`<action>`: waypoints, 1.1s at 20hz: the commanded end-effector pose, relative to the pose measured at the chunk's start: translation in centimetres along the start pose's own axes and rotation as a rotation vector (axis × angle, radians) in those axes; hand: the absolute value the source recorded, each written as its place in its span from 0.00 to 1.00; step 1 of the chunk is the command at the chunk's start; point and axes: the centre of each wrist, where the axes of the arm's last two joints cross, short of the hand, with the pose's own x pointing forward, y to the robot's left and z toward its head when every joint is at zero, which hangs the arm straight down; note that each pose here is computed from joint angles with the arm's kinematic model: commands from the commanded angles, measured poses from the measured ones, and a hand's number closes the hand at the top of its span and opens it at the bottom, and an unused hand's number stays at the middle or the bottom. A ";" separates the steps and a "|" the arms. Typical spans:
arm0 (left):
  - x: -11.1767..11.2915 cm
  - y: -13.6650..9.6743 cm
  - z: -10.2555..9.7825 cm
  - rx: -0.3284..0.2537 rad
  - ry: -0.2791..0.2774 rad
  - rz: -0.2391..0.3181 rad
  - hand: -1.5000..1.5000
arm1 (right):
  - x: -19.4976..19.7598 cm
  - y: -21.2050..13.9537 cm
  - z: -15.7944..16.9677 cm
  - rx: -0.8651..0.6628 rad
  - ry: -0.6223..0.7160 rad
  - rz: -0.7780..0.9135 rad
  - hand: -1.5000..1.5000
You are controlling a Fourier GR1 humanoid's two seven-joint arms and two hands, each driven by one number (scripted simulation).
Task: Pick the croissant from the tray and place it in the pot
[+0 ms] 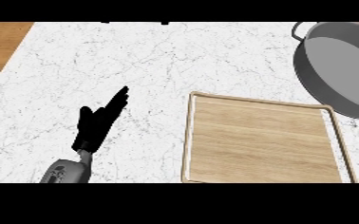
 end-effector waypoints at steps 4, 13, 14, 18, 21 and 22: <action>0.3 -0.7 -0.5 -0.032 -0.010 -0.015 0.50 | 2.3 2.4 -2.5 0.023 0.100 0.346 1.00; 0.1 -1.1 -1.1 -0.026 -0.001 0.005 0.50 | 2.2 8.2 -4.3 0.392 0.377 0.452 1.00; -0.3 -1.0 -0.6 -0.027 0.006 0.002 0.50 | 2.8 8.4 -4.7 0.397 0.430 0.425 1.00; 0.5 1.2 0.5 -0.028 0.002 -0.003 0.50 | 3.7 10.2 -5.2 0.478 0.425 0.437 0.00; 1.0 -0.1 -0.1 -0.019 0.012 -0.007 0.50 | 5.7 11.8 -4.8 0.369 0.301 0.235 0.00; -0.1 -0.5 -0.3 -0.028 0.011 0.001 0.50 | 5.8 10.6 -5.1 0.303 0.256 0.144 0.00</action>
